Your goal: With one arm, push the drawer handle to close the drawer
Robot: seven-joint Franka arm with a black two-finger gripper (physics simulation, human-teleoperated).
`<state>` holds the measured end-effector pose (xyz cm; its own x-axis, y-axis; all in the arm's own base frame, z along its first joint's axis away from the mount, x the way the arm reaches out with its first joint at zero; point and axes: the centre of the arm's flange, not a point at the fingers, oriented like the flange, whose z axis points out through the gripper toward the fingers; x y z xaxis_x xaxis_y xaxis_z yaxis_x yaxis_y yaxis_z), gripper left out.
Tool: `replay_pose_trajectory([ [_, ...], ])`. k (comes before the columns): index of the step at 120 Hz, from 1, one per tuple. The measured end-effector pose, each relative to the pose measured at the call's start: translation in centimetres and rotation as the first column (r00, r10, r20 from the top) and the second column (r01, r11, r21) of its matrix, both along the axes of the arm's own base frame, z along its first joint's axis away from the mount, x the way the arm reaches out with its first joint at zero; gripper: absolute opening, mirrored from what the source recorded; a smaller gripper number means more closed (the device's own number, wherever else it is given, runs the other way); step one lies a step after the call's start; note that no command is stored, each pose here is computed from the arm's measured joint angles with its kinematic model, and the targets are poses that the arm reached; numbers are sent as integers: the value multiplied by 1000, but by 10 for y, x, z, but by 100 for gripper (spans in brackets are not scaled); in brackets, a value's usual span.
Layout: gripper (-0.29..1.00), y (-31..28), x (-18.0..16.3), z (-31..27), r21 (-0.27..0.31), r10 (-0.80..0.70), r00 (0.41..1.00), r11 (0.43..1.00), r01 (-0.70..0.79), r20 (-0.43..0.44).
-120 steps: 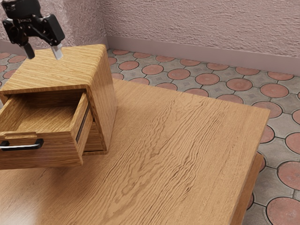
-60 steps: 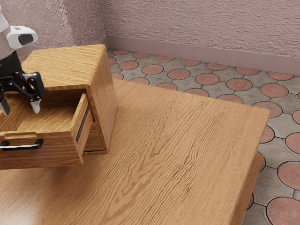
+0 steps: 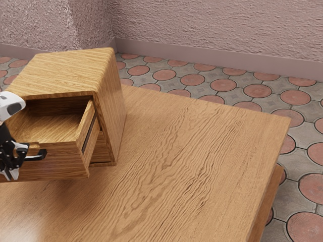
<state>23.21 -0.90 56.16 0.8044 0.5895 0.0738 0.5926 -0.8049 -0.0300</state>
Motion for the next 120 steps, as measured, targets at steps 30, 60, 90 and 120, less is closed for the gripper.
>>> replay_pose_trajectory([
  [30, -6, 9, -1, -29, 18, -31, 999, 999, 32, -6],
  [60, -8, 19, 5, -27, 38, -83, 996, 996, 82, 25],
  [90, -8, 31, 14, -30, 30, -119, 992, 993, 118, 36],
  [120, -8, 42, 22, -32, 34, -135, 991, 990, 134, 23],
])
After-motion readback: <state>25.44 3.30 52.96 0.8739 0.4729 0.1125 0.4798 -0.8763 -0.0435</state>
